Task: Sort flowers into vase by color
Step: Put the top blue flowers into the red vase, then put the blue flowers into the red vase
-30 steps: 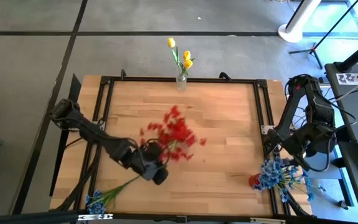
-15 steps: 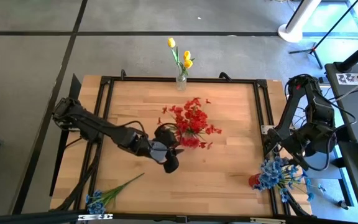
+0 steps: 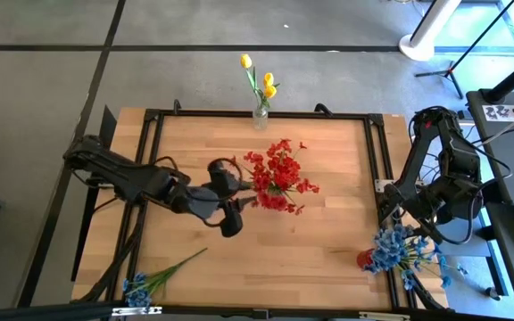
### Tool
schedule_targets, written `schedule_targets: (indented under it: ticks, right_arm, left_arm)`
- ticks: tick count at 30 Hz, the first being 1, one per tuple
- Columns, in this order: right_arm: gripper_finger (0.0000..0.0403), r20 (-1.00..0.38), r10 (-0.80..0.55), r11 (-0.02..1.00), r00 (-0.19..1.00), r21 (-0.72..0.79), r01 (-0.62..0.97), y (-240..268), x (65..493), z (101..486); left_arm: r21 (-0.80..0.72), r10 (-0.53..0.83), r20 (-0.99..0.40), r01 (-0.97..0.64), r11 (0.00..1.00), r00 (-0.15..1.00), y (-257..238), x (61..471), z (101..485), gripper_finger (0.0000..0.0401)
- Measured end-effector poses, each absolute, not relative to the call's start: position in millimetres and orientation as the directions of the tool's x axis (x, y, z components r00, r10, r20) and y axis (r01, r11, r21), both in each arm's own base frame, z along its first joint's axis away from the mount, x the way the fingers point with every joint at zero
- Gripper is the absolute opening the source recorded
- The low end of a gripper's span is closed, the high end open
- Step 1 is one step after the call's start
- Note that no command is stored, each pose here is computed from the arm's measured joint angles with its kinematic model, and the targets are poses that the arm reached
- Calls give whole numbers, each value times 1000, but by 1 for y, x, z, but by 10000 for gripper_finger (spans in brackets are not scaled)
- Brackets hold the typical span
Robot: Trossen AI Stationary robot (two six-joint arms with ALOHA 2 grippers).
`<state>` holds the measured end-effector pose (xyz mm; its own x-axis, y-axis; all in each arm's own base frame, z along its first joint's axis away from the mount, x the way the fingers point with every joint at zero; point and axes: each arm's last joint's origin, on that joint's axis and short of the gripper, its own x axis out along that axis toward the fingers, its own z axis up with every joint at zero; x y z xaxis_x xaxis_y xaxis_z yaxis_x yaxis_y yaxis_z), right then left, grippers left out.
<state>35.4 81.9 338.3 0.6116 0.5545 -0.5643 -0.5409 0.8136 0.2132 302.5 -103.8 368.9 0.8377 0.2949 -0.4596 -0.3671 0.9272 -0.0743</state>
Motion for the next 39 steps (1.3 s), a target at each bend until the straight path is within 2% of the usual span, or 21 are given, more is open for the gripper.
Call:
schedule_targets:
  ticks: [3, 6, 10, 13, 15, 19, 24, 27, 31, 34, 39]
  right_arm:
    - [273, -558, 543, 822, 628, 201, -532, 82, 36, 339]
    - [273, -549, 531, 830, 646, 184, -526, 81, 36, 339]
    - [273, -533, 520, 840, 667, 176, -513, 75, 35, 347]
    - [273, -496, 516, 843, 698, 153, -515, 68, 34, 362]
    - [273, -460, 506, 849, 730, 119, -514, 63, 34, 372]
    - [273, -388, 462, 869, 798, 17, -494, 54, 34, 388]
    - [273, -332, 374, 899, 866, -100, -427, 48, 35, 395]
    - [273, -308, 319, 916, 896, -142, -375, 47, 36, 395]
    - [273, -282, 270, 933, 921, -161, -323, 45, 37, 396]
    - [273, -268, 261, 939, 928, -152, -308, 46, 37, 398]
    - [273, -258, 253, 944, 932, -144, -296, 49, 38, 399]
  left_arm:
    - [-53, 333, -412, -387, 920, 848, -104, 292, 380, 139]
    - [-86, 291, -379, -347, 934, 878, -111, 284, 389, 139]
    - [-222, 62, -361, -151, 963, 930, -139, 272, 397, 139]
    - [-354, -113, -362, -25, 935, 925, -165, 260, 398, 139]
    - [-429, -168, -375, -10, 903, 912, -183, 251, 392, 139]
    - [-556, -194, -448, -103, 825, 873, -212, 239, 364, 139]
    - [-666, -195, -610, -363, 652, 768, -237, 228, 315, 139]
    - [-596, -165, -750, -547, 588, 641, -242, 225, 284, 139]
    - [-371, -95, -911, -698, 613, 401, -241, 221, 249, 139]
    - [-215, -51, -970, -737, 641, 238, -242, 219, 228, 139]
    - [-44, -45, -999, -731, 681, 19, -246, 224, 196, 139]
